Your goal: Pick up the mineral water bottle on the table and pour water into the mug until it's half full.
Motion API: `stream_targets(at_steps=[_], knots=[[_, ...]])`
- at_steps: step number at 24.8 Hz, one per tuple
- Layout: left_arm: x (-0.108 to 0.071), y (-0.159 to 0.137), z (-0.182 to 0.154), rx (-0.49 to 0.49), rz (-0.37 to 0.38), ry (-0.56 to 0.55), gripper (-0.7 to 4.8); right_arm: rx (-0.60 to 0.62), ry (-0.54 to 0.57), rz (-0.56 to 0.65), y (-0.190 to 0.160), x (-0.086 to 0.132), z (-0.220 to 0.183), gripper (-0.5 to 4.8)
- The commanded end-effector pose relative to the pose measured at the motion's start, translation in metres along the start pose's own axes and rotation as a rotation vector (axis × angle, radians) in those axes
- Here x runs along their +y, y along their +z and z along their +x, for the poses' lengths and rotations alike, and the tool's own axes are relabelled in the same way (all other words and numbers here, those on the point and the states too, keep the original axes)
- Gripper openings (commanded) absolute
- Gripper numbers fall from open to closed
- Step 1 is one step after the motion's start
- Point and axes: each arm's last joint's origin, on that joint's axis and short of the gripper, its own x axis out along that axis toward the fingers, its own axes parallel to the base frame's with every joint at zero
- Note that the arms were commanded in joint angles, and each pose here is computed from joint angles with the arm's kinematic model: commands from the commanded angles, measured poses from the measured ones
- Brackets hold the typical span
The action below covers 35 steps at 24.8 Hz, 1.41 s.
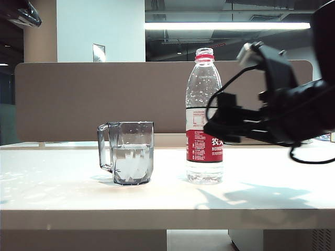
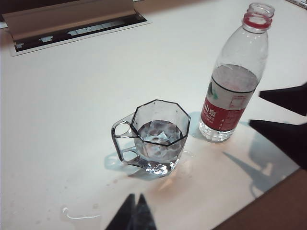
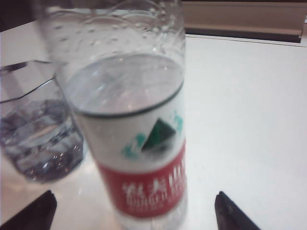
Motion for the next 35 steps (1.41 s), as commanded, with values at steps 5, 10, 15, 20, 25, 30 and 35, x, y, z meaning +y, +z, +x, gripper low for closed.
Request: stream_targets(at_steps=[5, 10, 15, 20, 25, 30, 35], knots=[[0.0, 0.002, -0.001, -0.015, 0.001, -0.004, -0.01, -0.059, 0.008, 0.006, 0.007, -0.002, -0.061, 2.22], [0.0, 0.002, -0.001, -0.015, 0.001, -0.004, -0.01, -0.026, 0.009, 0.004, 0.015, -0.002, -0.077, 0.3], [0.0, 0.002, -0.001, -0.015, 0.001, -0.004, -0.01, 0.032, -0.008, 0.001, 0.016, -0.005, -0.093, 0.24], [0.0, 0.002, -0.001, -0.015, 0.001, -0.004, -0.01, 0.002, -0.06, 0.053, 0.014, -0.019, -0.112, -0.06], [0.0, 0.002, -0.001, -0.015, 0.001, -0.004, -0.01, 0.037, -0.14, 0.088, 0.007, -0.035, -0.13, -0.06], [0.0, 0.002, -0.001, -0.015, 0.001, -0.004, -0.01, 0.099, -0.187, 0.108, 0.0, -0.038, -0.142, -0.06], [0.0, 0.002, -0.001, -0.015, 0.001, -0.004, -0.01, 0.144, -0.227, 0.123, -0.008, -0.04, -0.149, -0.06]])
